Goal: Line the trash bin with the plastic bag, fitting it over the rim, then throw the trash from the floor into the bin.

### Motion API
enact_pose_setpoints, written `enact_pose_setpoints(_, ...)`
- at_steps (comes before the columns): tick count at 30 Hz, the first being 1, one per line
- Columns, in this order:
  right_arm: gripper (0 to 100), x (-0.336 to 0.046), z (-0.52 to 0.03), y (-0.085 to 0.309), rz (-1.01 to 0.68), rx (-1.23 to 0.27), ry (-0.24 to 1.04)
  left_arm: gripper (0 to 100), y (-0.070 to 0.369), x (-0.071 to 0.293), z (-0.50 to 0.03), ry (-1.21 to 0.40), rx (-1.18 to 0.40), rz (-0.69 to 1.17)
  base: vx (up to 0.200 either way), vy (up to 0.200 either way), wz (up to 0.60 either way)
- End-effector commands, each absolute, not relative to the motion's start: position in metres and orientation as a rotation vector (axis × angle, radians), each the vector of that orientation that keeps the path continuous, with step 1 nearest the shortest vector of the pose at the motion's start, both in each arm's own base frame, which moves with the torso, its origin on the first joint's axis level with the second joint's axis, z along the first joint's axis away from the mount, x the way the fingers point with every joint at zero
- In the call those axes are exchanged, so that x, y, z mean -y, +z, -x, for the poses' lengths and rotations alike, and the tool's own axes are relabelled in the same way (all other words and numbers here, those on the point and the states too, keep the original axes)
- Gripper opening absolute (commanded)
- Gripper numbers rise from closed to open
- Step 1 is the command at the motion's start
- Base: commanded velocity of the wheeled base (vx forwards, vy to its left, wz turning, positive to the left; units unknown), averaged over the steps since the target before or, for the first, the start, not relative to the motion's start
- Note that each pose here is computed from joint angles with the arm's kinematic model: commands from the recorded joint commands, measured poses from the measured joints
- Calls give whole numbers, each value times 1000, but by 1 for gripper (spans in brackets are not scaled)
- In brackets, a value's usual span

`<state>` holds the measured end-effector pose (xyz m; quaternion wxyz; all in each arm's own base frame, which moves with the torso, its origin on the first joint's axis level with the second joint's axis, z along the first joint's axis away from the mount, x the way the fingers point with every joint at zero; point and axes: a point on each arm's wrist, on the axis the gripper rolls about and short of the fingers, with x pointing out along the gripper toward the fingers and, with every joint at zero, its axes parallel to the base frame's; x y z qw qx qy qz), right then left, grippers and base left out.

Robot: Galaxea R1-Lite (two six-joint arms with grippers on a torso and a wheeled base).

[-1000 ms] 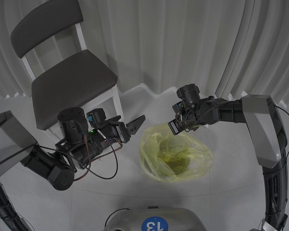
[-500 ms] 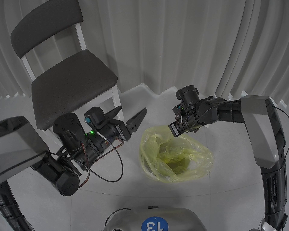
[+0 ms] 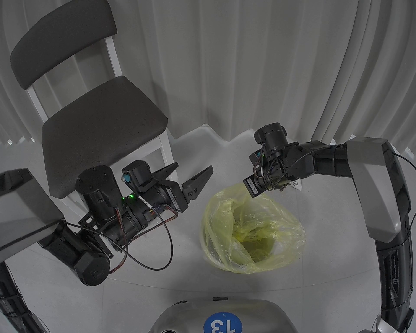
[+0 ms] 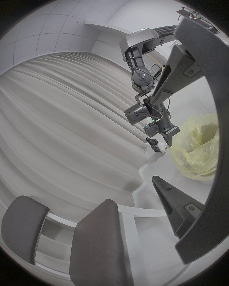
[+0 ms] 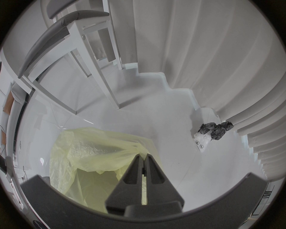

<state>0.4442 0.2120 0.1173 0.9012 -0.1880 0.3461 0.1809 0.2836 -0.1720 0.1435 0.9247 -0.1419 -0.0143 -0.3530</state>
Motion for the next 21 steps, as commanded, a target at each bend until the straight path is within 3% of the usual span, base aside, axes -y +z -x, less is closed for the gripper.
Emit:
enact_pose_setpoints(1, 0, -210, -446, 115, 390, -720, 370, 100, 145, 172, -283, -726, 37, 293, 0, 0, 0)
enact_pose_setpoints(10, 0, -200, -452, 91, 415, -805, 357, 100, 145, 171, -283, -726, 37, 291, 0, 0, 0)
enact_pose_setpoints(18, 0, -204, -446, 93, 428, -833, 371, 100, 144, 171, -282, -725, 36, 291, 0, 0, 0)
enact_pose_setpoints(19, 100, -205, -445, 94, 426, -829, 373, 100, 144, 171, -282, -725, 36, 291, 0, 0, 0)
enact_pose_setpoints(21, 100, -209, -443, 96, 417, -822, 375, 100, 145, 171, -282, -726, 37, 291, 0, 0, 0)
